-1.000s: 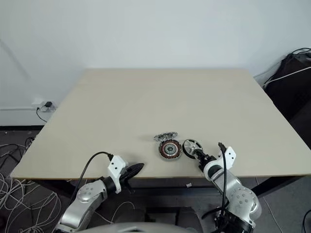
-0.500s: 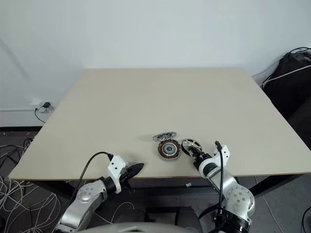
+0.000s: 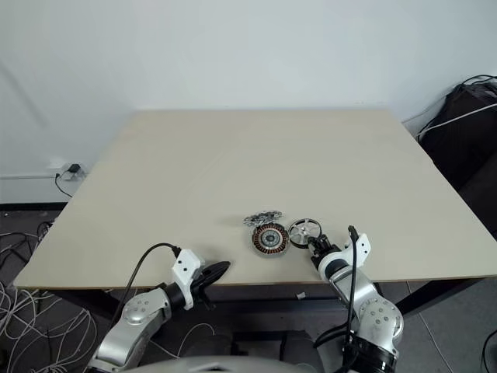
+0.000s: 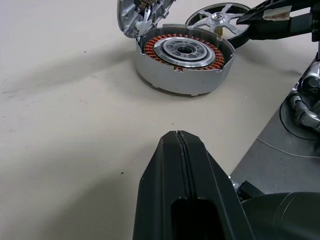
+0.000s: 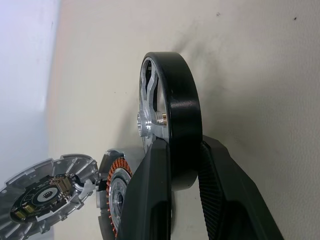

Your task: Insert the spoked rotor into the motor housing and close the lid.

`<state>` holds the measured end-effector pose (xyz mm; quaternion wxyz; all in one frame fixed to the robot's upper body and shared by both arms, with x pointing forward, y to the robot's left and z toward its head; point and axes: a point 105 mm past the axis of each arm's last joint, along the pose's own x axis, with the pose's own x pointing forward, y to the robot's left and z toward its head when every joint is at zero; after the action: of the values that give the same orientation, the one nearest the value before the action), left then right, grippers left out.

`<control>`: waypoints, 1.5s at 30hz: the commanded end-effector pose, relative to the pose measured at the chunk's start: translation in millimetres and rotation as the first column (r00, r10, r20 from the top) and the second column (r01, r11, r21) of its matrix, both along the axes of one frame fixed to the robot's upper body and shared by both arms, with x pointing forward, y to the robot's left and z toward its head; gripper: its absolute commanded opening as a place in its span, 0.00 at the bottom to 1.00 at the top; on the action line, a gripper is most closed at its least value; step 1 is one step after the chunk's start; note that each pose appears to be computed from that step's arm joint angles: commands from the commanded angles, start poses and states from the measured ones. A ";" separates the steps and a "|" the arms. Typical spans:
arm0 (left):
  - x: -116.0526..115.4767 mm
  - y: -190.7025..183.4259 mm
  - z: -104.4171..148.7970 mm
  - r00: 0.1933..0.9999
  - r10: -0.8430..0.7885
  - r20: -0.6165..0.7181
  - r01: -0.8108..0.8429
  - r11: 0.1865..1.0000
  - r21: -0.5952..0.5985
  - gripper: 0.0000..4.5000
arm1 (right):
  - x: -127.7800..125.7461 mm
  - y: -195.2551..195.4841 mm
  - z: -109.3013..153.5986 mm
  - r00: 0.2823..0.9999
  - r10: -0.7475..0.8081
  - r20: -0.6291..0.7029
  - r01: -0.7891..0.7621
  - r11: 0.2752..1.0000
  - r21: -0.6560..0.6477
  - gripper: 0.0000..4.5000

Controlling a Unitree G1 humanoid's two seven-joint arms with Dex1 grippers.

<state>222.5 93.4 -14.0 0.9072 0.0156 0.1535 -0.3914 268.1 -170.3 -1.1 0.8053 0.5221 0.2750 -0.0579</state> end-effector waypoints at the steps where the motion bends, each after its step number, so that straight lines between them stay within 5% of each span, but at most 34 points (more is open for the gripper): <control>1: 4.5 -1.1 12.1 0.999 -0.011 0.048 0.011 1.000 -0.003 0.00 | 5.3 14.0 13.8 0.998 -0.006 0.070 0.001 0.997 0.079 0.10; 8: 4.1 -1.2 11.8 0.999 -0.013 0.046 0.014 1.000 -0.002 0.00 | 1.4 -10.0 26.0 0.990 -0.071 0.118 0.065 0.996 0.056 0.10; 15: 3.2 -1.7 11.5 0.999 -0.020 0.043 0.020 1.000 -0.001 0.00 | -20.6 -1.6 26.3 0.988 0.102 0.114 -0.097 0.994 -0.049 0.10; 25: 2.3 -2.4 11.3 0.999 -0.021 0.036 0.021 1.000 -0.003 0.00 | -31.0 14.5 43.5 0.964 0.139 0.228 -0.151 0.988 0.035 0.10; 45: 2.7 -2.2 11.4 0.999 -0.011 0.039 0.011 1.000 -0.005 0.00 | -28.1 53.0 26.3 0.944 0.266 0.193 -0.291 0.950 0.111 0.10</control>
<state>220.6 95.1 -17.4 0.9058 0.0156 0.1644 -0.3903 232.0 -120.5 13.4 0.7862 0.5288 0.3020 0.1052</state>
